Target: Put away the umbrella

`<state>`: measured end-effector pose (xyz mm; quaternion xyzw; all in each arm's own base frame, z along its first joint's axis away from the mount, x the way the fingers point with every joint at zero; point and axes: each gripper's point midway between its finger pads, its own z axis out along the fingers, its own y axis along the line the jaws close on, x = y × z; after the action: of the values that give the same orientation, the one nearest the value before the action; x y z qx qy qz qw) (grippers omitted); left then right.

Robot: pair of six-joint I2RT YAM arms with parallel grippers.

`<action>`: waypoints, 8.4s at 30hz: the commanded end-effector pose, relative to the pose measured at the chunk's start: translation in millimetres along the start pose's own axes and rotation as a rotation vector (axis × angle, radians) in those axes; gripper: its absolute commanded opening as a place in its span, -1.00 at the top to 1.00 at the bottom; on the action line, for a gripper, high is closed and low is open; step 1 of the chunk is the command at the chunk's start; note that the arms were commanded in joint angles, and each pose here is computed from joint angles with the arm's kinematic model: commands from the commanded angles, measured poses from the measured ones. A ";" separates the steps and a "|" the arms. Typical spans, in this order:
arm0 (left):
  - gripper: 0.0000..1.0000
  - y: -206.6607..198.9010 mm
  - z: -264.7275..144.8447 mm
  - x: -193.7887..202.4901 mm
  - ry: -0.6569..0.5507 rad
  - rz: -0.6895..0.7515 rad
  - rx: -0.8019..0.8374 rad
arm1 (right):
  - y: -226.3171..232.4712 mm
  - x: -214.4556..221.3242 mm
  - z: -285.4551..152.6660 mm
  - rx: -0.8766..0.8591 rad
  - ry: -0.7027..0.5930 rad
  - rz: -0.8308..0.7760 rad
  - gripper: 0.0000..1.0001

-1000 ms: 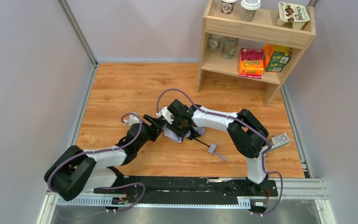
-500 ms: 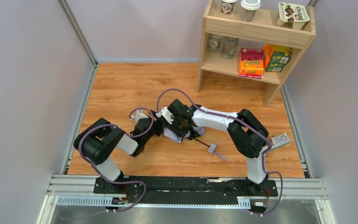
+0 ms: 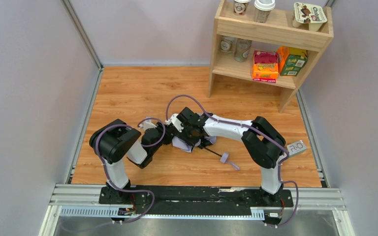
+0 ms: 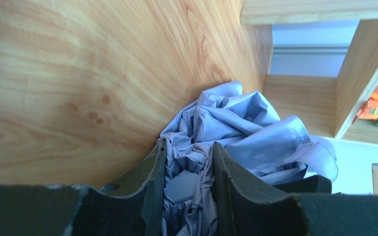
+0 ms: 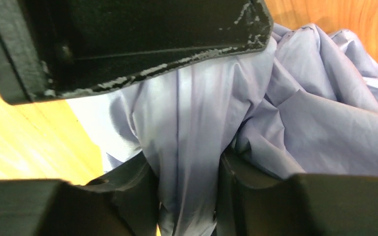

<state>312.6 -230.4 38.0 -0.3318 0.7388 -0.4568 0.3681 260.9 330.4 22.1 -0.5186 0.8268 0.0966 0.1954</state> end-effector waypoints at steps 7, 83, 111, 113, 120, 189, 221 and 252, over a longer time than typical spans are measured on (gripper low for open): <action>1.00 8.7 -24.9 38.0 0.213 -0.048 -0.072 | 29.6 19.5 -43.1 0.099 -0.020 0.126 -0.43; 0.13 -16.4 -36.5 34.5 0.260 0.218 -0.005 | 55.9 19.3 -20.8 -0.565 -0.117 0.351 1.00; 1.00 7.4 -66.0 44.3 0.338 0.053 -0.220 | 53.4 47.6 15.9 0.091 0.025 0.142 0.24; 0.94 2.3 -67.2 38.6 0.316 0.089 -0.202 | 56.0 52.3 18.9 0.016 0.022 0.180 0.66; -0.57 -21.1 -83.9 3.3 0.206 0.235 -0.168 | 67.7 52.1 23.6 -0.217 -0.018 0.271 1.00; 1.00 31.1 -88.8 22.7 0.259 -0.005 -0.436 | 38.4 40.7 22.8 0.268 -0.021 0.114 0.22; -0.59 -20.3 -67.1 6.5 0.146 0.162 -0.036 | 81.1 22.8 8.3 -0.734 -0.079 0.413 1.00; 1.00 44.2 -66.6 7.9 0.107 0.089 -0.251 | 28.4 -18.8 -69.1 -0.036 -0.181 0.293 -0.80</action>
<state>253.2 -214.8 51.8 -0.3003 0.7859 -0.4412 0.3124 220.6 347.5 70.2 -0.3653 0.8636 0.3076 0.1619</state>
